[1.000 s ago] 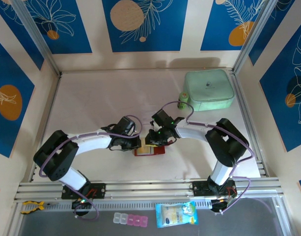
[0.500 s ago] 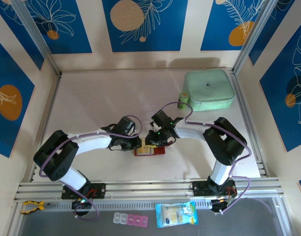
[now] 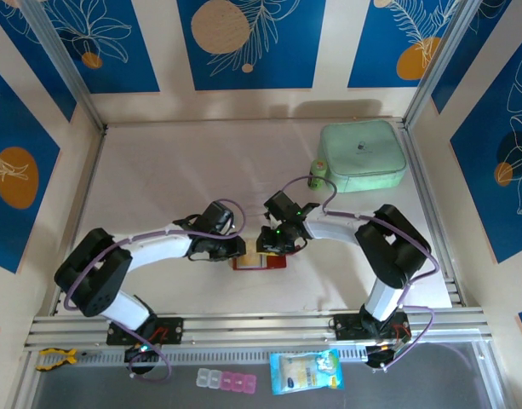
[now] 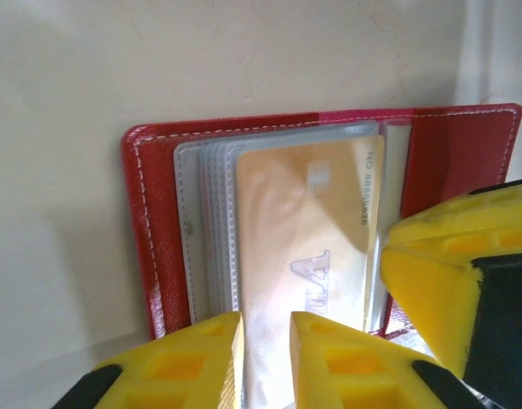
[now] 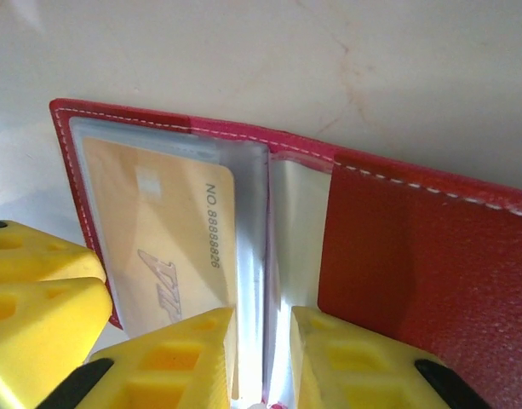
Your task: Take the credit cards out of the card holder
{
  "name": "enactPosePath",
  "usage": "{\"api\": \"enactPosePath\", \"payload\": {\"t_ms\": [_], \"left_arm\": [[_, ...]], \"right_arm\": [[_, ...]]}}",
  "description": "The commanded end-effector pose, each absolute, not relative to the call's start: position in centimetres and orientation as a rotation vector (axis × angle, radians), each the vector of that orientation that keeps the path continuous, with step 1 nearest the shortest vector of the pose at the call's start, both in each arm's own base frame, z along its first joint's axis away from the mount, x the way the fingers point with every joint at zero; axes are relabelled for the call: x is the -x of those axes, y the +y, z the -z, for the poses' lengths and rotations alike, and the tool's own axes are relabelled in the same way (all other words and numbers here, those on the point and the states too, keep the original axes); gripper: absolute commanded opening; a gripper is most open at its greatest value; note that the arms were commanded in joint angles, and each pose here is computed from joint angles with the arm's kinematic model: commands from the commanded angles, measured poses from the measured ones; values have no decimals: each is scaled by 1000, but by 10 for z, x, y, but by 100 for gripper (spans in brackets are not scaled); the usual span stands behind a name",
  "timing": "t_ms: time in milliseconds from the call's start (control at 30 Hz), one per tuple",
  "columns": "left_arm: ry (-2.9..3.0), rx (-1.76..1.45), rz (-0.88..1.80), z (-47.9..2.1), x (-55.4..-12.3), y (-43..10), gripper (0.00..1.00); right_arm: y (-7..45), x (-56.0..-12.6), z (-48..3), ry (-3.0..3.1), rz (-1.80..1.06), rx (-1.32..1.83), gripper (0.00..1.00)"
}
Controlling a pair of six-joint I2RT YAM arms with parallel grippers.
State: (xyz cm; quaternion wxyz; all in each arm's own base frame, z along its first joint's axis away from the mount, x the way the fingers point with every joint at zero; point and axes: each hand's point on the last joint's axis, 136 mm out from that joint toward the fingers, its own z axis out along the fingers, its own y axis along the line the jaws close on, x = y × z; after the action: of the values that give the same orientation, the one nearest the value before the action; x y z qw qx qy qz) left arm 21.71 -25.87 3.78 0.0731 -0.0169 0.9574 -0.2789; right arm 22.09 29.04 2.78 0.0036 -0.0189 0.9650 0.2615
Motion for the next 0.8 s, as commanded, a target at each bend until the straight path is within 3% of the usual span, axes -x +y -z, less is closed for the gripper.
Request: {"api": "enactPosePath", "payload": {"t_ms": [0, 200, 767], "left_arm": [[2849, 43, 809, -50, -221, -258, 23], [2882, 37, 775, -40, -217, -254, 18], [2930, 35, 719, -22, -211, -247, 16]], "right_arm": [[288, -218, -39, 3001, -846, 76, 24], [297, -216, -40, 2992, -940, 93, 25], [303, -211, -25, 3024, -999, 88, 24]]}}
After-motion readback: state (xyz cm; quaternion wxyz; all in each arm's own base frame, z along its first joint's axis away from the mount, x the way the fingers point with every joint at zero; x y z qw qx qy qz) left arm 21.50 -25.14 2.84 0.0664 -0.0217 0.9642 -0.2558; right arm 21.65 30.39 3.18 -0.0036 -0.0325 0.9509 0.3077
